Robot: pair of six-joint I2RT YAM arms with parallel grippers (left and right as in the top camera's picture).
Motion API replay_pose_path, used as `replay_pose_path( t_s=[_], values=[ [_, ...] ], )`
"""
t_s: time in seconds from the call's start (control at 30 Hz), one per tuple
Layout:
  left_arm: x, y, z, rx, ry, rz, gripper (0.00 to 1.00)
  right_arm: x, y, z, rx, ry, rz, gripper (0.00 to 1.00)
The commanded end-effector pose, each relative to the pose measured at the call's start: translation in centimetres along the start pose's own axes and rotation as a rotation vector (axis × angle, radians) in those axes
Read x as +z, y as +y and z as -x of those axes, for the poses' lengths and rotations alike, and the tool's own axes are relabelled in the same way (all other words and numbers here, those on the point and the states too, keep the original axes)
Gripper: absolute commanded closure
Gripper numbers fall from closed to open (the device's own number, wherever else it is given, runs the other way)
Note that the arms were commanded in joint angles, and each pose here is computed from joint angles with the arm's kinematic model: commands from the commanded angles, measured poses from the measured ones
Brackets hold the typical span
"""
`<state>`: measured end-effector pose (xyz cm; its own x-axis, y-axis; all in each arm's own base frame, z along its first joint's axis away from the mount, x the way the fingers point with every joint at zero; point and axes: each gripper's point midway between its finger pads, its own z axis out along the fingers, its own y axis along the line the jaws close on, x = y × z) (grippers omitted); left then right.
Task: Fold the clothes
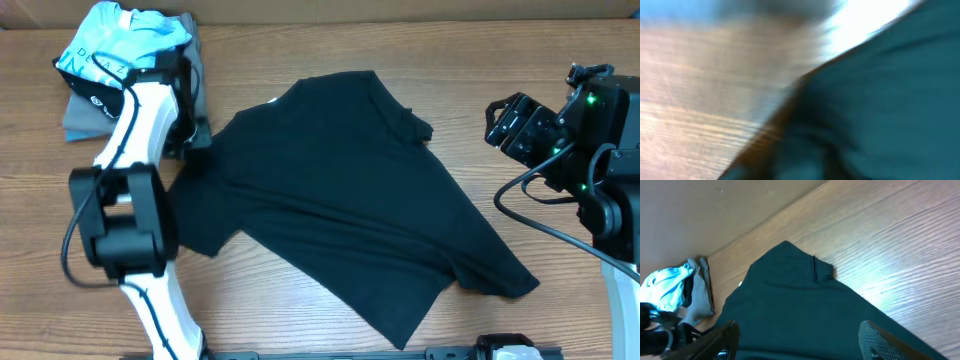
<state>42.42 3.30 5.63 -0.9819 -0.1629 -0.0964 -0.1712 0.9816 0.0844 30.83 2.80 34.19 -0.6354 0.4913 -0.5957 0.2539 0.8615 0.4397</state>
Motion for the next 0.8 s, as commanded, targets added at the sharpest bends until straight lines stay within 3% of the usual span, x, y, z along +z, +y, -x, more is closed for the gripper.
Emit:
replay_pose_path(
  t_s=[0.0,0.03,0.07,0.23,0.47,0.77],
  values=[
    [-9.6,-6.6,1.6,0.235,-0.263,-0.233,0.38,-0.4,0.0,0.9,-0.005,-0.039,-0.002,0.20],
    [-10.6,-7.8,1.7,0.257,-0.296,-0.272,0.26,-0.4,0.1,1.0,-0.005,-0.041,0.000,0.20],
    [-11.6,-9.2,1.9,0.281,-0.330,-0.311,0.22,-0.4,0.1,1.0,-0.005,-0.043,0.001,0.20],
    [-12.7,-14.7,3.0,0.399,-0.439,-0.385,0.37,-0.4,0.2,1.1,-0.002,-0.047,0.004,0.20],
    [-7.3,-21.4,5.4,0.543,-0.507,-0.396,0.66,-0.4,0.5,0.8,0.002,-0.030,0.025,0.20],
    [0.1,-23.8,6.6,0.521,-0.471,-0.404,0.64,-0.1,0.7,0.3,0.008,0.000,0.035,0.20]
  ],
)
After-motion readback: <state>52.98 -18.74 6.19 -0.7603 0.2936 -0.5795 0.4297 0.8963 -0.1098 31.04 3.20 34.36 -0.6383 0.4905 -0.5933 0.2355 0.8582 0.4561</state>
